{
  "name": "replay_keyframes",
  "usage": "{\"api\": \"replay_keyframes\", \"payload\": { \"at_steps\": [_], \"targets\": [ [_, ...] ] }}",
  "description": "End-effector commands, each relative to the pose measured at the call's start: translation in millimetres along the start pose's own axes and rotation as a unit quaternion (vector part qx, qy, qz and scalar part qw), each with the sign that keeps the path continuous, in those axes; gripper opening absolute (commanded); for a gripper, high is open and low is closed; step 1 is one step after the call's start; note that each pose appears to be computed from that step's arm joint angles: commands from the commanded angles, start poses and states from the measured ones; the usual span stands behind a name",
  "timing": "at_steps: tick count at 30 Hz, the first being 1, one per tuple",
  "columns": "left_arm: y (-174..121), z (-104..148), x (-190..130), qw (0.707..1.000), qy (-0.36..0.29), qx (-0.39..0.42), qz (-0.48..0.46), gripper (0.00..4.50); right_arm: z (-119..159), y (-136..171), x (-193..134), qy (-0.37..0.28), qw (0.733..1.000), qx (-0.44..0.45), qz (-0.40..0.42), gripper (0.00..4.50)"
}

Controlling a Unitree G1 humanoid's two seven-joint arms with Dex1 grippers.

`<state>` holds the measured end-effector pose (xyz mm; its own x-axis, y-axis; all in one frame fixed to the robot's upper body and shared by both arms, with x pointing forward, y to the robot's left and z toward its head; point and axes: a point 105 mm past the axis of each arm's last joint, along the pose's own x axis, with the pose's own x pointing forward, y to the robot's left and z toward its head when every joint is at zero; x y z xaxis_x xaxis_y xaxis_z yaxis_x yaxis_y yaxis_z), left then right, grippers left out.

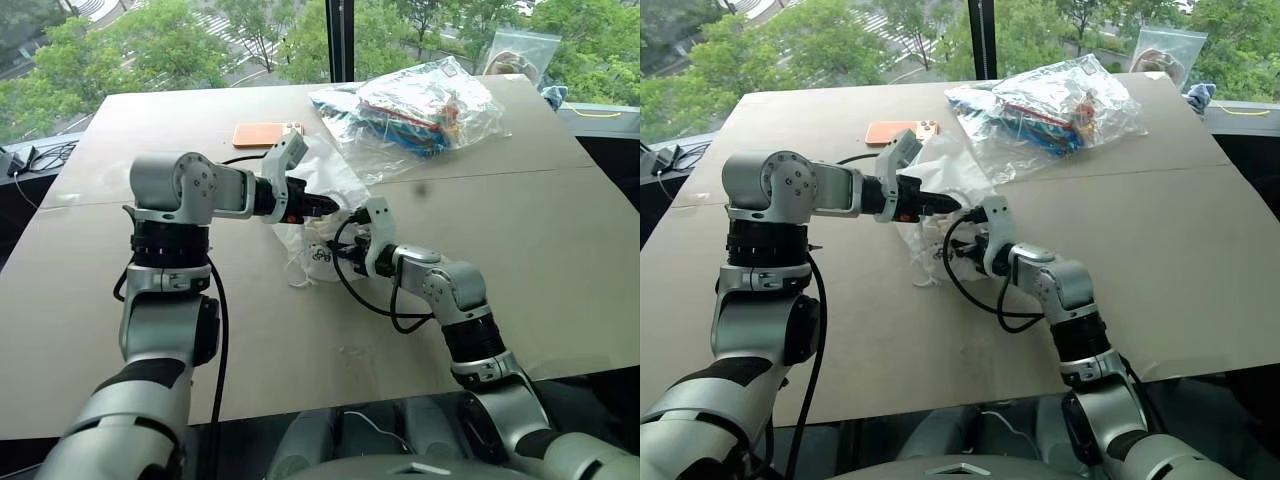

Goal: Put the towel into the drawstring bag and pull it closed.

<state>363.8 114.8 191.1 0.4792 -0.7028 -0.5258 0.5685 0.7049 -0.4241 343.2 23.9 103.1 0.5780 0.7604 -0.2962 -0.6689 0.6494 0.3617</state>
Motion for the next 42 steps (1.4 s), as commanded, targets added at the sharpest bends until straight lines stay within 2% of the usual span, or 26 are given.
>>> {"api": "replay_keyframes", "payload": {
  "at_steps": [1, 4, 6, 10, 16, 20, 23, 24, 28, 32, 33, 38, 40, 42],
  "targets": [
    [-20.2, 13.0, -8.4, 0.998, -0.024, 0.043, -0.029, 0.00, -2.9, 3.6, 0.5, 0.020, 1.000, -0.015, 0.006, 0.02],
    [-27.0, 8.2, -9.3, 0.998, -0.020, 0.049, -0.045, 0.00, 11.5, 1.6, 1.6, -0.016, 0.999, 0.030, 0.010, 0.02],
    [-28.7, 2.7, -11.0, 0.998, -0.013, 0.046, -0.051, 0.00, 30.0, -4.3, 1.6, -0.063, 0.993, 0.098, 0.008, 0.02],
    [-27.6, -10.1, -15.7, 0.997, -0.002, 0.043, -0.059, 0.00, 60.5, -12.2, -1.2, -0.149, 0.958, 0.244, 0.034, 0.02],
    [-21.4, -17.5, -18.9, 0.998, 0.004, 0.036, -0.049, 0.00, 68.5, -5.9, -5.3, -0.162, 0.942, 0.283, 0.079, 0.02],
    [-31.5, -3.9, -16.2, 0.997, -0.016, 0.027, -0.073, 0.00, 74.0, 8.1, -4.8, -0.164, 0.933, 0.297, 0.119, 0.02],
    [-41.2, 4.1, -12.1, 0.995, -0.023, 0.026, -0.090, 0.00, 78.1, 25.6, -3.1, -0.158, 0.934, 0.281, 0.153, 0.02],
    [-44.1, 6.2, -10.9, 0.995, -0.024, 0.026, -0.095, 0.00, 76.6, 29.8, -0.5, -0.149, 0.942, 0.260, 0.152, 0.02],
    [-58.3, 14.7, -8.2, 0.991, -0.032, 0.021, -0.129, 0.00, 62.5, 37.9, 16.8, -0.121, 0.982, 0.102, 0.106, 0.02],
    [-59.0, 13.0, -5.2, 0.991, -0.030, 0.019, -0.126, 0.00, 41.0, 46.3, 30.1, -0.090, 0.990, -0.055, 0.091, 0.02],
    [-56.3, 10.3, -4.7, 0.992, -0.028, 0.017, -0.120, 0.00, 41.8, 47.7, 30.2, -0.097, 0.989, -0.057, 0.097, 0.02],
    [-43.3, -5.3, -5.5, 0.995, -0.018, 0.007, -0.100, 0.00, 73.7, 31.6, 20.5, -0.173, 0.979, 0.070, 0.088, 0.02],
    [-39.3, -9.0, -5.8, 0.995, -0.020, -0.005, -0.099, 0.00, 78.8, 24.5, 15.1, -0.185, 0.974, 0.097, 0.088, 0.93],
    [-35.2, -10.3, -6.5, 0.996, -0.022, -0.010, -0.091, 0.00, 77.8, 28.3, 8.3, -0.185, 0.972, 0.098, 0.108, 1.63]
  ]
}}
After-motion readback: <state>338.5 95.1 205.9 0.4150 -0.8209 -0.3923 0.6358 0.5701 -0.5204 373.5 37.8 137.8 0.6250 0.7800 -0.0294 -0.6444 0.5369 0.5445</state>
